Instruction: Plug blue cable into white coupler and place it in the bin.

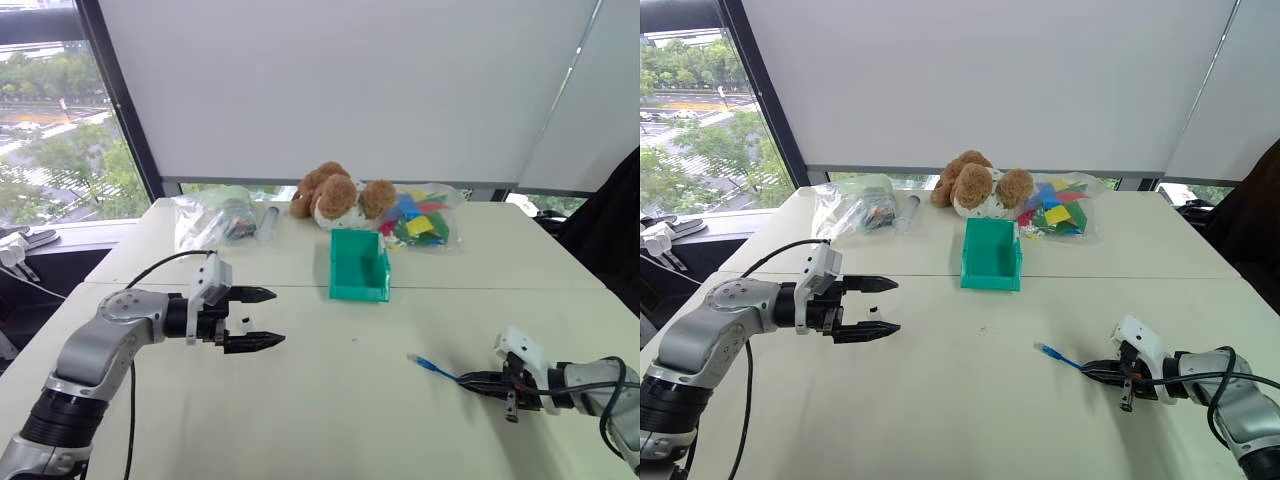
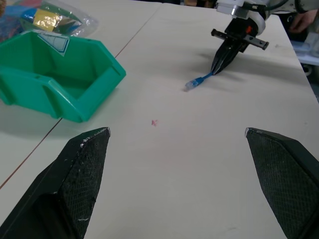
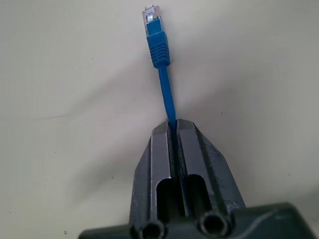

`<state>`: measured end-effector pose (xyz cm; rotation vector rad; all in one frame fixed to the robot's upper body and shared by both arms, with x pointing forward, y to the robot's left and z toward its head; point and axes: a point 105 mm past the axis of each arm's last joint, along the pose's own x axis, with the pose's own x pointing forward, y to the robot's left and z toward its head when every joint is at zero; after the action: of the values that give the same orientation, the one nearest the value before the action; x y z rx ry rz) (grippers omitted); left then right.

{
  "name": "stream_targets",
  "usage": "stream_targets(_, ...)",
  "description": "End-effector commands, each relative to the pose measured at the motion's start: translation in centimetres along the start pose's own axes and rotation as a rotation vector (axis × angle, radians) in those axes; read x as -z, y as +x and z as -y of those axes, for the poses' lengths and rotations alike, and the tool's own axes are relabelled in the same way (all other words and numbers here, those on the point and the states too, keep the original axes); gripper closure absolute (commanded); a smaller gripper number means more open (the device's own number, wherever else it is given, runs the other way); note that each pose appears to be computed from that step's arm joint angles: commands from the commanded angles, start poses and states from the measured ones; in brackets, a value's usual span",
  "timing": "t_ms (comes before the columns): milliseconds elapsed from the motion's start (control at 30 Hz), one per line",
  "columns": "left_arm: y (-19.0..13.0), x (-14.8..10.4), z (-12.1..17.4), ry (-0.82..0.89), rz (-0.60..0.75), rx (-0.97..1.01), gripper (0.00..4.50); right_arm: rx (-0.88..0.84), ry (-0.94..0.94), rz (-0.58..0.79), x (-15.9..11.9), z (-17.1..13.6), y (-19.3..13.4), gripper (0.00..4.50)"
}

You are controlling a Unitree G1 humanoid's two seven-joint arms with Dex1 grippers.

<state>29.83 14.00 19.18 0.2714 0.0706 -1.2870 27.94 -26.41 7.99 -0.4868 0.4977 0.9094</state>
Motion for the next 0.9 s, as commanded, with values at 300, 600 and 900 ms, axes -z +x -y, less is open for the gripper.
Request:
stream_targets(300,0.1,-1.2,-0.2,0.059,0.016,0.006,0.0,-0.264,-0.231,0.138,-9.7,-5.2,5.6,4.49)
stream_targets(600,0.8,-1.2,0.5,0.067,0.008,0.045,0.0,-0.317,-0.292,0.108,-10.7,-5.6,10.6,4.49)
stream_targets(900,3.4,0.0,1.9,0.134,-0.024,0.22,0.0,-0.313,-0.265,0.15,-12.1,-5.5,8.2,1.59)
